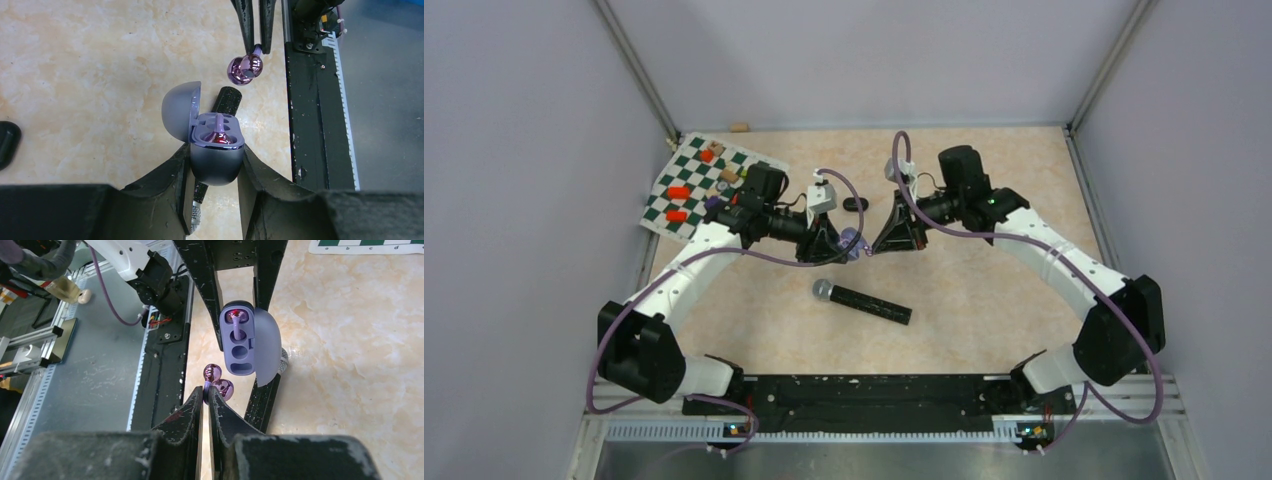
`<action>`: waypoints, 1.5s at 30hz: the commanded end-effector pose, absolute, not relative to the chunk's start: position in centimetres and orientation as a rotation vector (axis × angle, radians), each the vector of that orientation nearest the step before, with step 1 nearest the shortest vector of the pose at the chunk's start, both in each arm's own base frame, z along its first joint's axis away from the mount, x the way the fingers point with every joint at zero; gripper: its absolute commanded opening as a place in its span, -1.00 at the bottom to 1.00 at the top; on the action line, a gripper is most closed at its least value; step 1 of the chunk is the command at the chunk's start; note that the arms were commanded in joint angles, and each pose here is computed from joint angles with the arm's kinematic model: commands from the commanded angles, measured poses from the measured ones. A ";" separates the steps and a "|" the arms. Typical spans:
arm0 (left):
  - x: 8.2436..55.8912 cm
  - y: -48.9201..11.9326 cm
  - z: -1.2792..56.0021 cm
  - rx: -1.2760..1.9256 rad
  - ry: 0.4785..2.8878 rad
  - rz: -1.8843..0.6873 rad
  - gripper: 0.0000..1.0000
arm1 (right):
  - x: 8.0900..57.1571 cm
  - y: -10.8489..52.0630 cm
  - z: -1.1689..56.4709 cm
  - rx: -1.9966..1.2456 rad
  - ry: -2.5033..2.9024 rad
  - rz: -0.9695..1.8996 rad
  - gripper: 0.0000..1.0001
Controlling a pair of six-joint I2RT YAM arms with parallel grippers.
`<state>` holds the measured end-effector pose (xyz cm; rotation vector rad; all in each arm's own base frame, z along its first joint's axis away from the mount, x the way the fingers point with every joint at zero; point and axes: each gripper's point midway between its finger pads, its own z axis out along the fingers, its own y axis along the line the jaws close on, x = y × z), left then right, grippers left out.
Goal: Insert the wireless bluetooth earbuds into the charging case
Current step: Place the earbud in the charging case.
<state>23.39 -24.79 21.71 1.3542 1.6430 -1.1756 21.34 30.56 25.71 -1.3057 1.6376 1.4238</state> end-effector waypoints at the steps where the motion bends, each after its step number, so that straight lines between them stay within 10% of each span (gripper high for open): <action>1: 22.7 -25.1 23.1 1.380 1.552 -1.181 -1.00 | 21.6 31.1 25.6 -1.344 1.593 1.386 -0.87; 45: 22.4 -25.7 22.5 1.396 1.565 -1.202 -1.00 | 21.4 32.7 23.7 -1.363 1.622 1.387 -0.86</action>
